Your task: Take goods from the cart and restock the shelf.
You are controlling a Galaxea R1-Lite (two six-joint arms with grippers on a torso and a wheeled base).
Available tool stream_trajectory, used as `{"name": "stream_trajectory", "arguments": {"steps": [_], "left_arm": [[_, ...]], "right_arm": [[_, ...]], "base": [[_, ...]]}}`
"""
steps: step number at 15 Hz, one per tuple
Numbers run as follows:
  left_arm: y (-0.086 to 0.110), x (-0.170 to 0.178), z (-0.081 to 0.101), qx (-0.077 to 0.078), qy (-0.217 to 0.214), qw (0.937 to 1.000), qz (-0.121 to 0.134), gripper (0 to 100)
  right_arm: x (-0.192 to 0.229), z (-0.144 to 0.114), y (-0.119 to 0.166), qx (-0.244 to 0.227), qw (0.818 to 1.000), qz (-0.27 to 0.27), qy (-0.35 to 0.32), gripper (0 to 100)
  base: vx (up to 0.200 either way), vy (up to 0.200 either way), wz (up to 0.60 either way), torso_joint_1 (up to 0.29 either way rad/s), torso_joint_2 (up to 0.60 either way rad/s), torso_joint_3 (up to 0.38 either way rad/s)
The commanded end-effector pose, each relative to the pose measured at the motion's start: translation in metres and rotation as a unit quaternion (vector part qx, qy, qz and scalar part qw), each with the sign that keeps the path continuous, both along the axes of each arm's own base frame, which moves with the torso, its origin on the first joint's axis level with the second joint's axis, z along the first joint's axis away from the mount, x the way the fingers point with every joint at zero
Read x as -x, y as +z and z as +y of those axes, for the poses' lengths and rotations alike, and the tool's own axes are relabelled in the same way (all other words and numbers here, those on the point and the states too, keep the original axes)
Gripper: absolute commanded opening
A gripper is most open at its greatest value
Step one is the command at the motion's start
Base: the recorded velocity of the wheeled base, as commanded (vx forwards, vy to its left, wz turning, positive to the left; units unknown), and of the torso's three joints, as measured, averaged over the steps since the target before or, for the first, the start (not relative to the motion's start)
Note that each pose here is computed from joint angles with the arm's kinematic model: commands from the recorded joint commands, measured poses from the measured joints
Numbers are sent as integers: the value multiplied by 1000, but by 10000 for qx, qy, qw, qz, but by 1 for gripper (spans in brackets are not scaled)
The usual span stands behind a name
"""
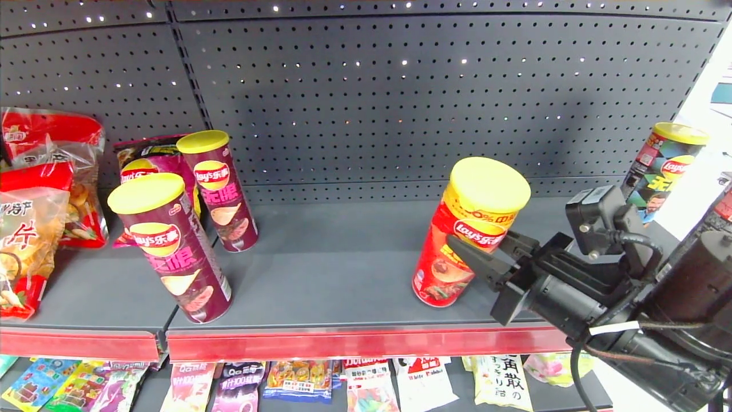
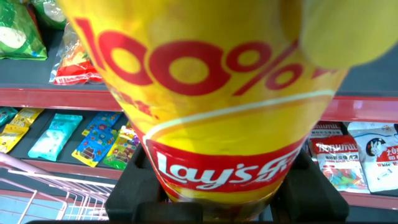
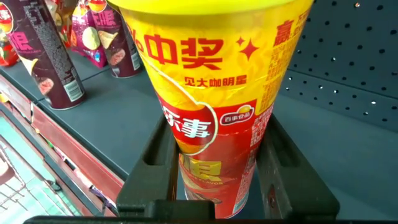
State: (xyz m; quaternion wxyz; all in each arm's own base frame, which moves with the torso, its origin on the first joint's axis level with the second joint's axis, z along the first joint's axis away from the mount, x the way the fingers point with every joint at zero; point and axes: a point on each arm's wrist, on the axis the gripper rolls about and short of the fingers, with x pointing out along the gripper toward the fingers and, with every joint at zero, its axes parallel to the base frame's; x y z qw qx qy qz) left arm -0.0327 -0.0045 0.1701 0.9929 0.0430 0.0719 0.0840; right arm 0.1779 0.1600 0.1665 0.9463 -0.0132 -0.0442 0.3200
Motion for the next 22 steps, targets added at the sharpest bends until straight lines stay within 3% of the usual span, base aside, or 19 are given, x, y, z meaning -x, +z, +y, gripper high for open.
{"name": "stream_trajectory", "arguments": {"steps": [1, 22], "left_arm": [[0, 0, 0, 1, 6, 10000, 3, 0], [-1, 0, 0, 3, 6, 10000, 18, 0]], "right_arm": [[3, -2, 0, 7, 10000, -3, 10, 0], [-4, 1, -18, 267, 9992, 298, -74, 0]], "base": [[0, 0, 0, 0, 0, 0], [0, 0, 0, 0, 0, 0]]}}
